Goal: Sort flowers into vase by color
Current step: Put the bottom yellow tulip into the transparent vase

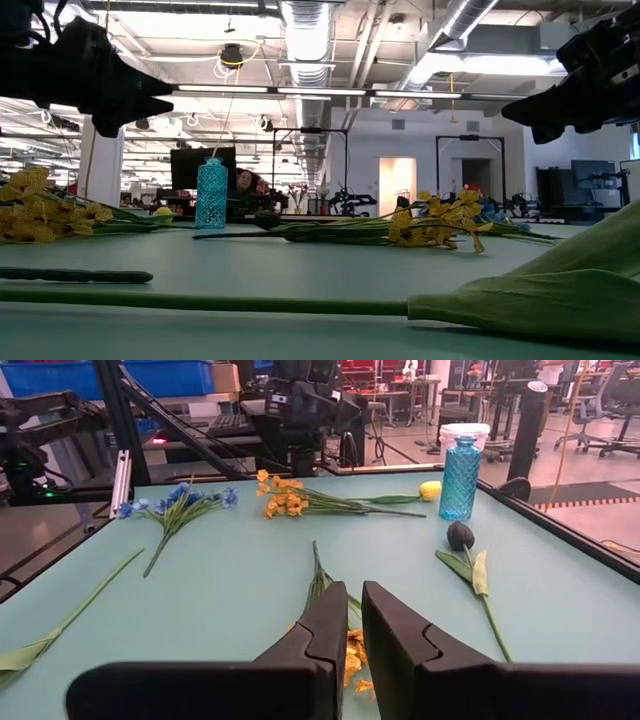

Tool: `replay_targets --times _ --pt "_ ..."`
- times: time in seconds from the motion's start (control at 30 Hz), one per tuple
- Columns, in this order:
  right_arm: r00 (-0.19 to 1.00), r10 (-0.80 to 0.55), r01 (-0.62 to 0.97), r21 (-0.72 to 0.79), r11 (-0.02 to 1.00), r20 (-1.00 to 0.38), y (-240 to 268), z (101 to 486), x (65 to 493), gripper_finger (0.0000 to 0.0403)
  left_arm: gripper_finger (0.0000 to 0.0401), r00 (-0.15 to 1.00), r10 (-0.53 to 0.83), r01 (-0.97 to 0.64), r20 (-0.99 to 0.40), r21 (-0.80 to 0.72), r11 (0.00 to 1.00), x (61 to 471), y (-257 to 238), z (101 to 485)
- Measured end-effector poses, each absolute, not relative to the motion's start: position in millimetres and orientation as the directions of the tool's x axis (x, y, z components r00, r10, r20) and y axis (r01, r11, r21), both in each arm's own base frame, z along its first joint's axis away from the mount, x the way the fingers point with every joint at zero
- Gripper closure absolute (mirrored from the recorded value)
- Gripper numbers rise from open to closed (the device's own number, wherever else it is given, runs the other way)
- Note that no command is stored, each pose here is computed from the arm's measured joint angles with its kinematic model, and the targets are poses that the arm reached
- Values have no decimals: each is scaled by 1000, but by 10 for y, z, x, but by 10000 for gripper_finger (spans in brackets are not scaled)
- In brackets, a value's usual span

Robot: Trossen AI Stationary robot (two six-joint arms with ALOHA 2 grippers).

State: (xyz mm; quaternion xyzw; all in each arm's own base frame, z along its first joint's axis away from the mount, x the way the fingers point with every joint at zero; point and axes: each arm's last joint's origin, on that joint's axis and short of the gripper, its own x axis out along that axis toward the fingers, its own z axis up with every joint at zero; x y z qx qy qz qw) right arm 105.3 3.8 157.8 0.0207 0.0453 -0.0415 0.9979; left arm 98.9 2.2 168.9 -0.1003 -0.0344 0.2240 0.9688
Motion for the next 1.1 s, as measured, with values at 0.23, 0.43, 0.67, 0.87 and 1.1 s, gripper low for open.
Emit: replay_targets --times 0.23,0.43,0.67,0.87,1.1 --pt "993 -108 108 -12 994 -53 23 1616 1056 339 202 899 433 -416 64 -181 891 988 20 1736" --pt "986 -166 165 -78 983 -2 -17 1707 1052 339 202 889 431 -416 154 -118 902 1003 17 1840" --pt "985 -159 166 -110 980 68 -23 1833 1055 339 202 900 426 -420 94 -79 904 1120 -1 1797" --pt "945 -243 191 -232 954 -221 -53 2034 1091 338 202 909 402 -414 115 114 903 1237 -24 2063" --pt "824 -286 48 -443 895 -489 -73 2300 1315 338 202 921 384 -388 62 192 901 1366 -47 2117"
